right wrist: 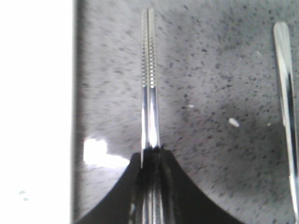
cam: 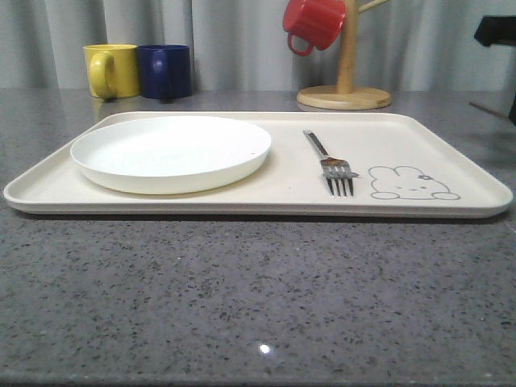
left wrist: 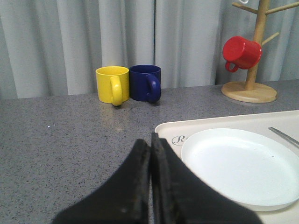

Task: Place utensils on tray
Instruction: 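Move the right gripper down over the silver chopsticks, then grasp the chopsticks with the right gripper and carry them onto the tray, then lower the chopsticks beside the fork, open the right gripper, lift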

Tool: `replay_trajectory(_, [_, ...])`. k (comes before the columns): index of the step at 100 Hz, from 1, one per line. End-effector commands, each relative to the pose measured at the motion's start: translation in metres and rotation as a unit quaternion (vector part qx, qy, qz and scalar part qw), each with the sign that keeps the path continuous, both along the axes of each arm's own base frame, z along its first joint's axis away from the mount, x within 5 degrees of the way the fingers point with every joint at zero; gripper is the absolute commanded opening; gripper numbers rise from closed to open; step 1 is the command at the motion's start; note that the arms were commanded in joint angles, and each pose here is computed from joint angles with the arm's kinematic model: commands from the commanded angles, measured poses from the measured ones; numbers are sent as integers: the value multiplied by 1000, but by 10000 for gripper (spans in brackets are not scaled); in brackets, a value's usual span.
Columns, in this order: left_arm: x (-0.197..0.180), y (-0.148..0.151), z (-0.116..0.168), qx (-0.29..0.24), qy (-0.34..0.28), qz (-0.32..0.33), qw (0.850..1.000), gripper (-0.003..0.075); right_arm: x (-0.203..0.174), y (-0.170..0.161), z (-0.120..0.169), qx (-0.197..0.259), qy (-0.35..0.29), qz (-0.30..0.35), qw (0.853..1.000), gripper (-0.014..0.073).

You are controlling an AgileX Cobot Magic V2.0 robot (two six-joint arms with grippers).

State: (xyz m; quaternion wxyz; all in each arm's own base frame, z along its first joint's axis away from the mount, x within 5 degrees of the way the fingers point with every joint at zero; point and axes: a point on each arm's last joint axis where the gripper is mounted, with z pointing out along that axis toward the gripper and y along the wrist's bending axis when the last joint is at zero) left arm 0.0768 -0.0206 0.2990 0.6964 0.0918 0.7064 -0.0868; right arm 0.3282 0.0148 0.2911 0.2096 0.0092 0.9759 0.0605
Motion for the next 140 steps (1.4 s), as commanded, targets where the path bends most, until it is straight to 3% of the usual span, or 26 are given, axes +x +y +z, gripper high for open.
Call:
replay_trajectory(1, [0, 2, 16, -13, -47, 11, 999, -17, -12, 11, 42, 26, -62, -7, 998, -55])
replay_trajectory(20, [0, 2, 16, -13, -47, 11, 999, -17, -21, 50, 56, 56, -97, 2, 994, -55])
replay_trajectory(54, [0, 2, 16, -13, -47, 11, 999, -17, -16, 118, 41, 61, -133, -11, 989, -55])
replay_trajectory(96, [0, 2, 16, -13, -47, 11, 999, -17, 6, 132, 3, 61, -100, -34, 993, -55])
replay_trajectory(115, [0, 2, 16, -13, -47, 11, 999, -17, 7, 132, 0, 59, -96, -34, 993, -50])
replay_trajectory(140, [0, 2, 16, -13, -47, 11, 999, -17, 9, 134, -7, 54, -87, -34, 994, 106])
